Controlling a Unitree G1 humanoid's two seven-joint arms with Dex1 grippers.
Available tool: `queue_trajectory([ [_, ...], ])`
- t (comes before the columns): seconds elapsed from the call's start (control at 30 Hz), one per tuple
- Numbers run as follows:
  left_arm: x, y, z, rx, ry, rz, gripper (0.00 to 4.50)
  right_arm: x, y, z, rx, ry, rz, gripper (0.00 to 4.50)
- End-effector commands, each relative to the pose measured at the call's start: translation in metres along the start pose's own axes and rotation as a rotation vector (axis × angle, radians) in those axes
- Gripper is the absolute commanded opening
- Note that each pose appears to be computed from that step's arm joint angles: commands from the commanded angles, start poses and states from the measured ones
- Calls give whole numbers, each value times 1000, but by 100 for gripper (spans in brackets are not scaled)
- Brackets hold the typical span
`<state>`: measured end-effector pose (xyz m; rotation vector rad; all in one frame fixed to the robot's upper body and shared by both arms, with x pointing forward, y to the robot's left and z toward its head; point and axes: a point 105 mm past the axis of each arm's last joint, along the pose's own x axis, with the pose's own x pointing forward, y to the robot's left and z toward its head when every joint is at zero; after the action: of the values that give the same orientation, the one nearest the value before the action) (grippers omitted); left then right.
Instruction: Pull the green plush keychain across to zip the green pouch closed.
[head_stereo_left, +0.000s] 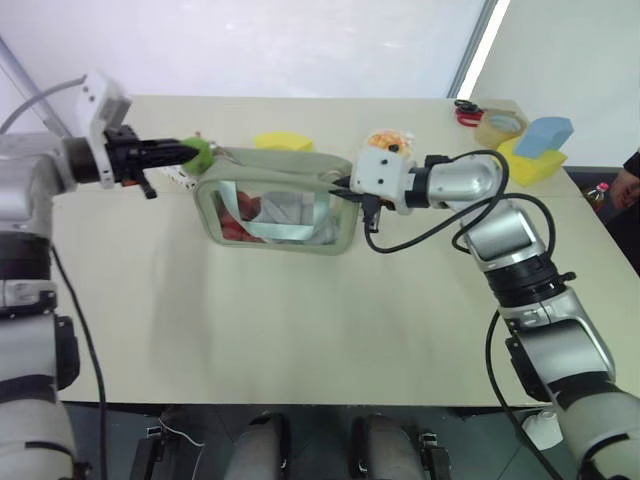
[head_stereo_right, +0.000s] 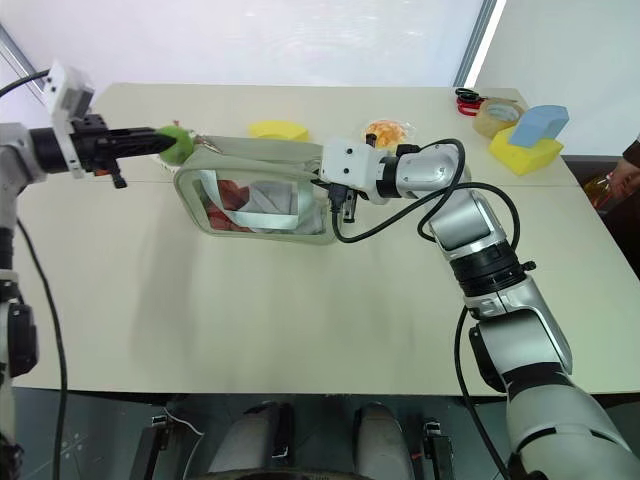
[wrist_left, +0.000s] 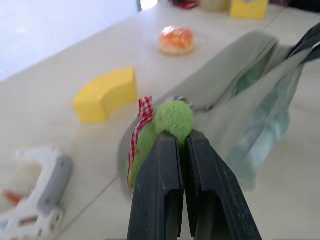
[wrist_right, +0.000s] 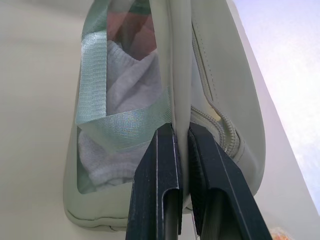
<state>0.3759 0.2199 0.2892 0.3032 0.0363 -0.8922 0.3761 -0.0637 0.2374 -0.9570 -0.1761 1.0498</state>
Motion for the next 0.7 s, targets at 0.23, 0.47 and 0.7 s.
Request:
queue_trajectory([
  [0.23,38,-39,13,221,13,-119,3,1,-3,6,-33,-2,-15,0],
  [0.47,40,-29,13,272,15,-69,147,-1,-4,5,-33,7,-21,0],
  [0.7,23,-29,11,284,72,-100,403,-1,-4,4,-33,11,-21,0],
])
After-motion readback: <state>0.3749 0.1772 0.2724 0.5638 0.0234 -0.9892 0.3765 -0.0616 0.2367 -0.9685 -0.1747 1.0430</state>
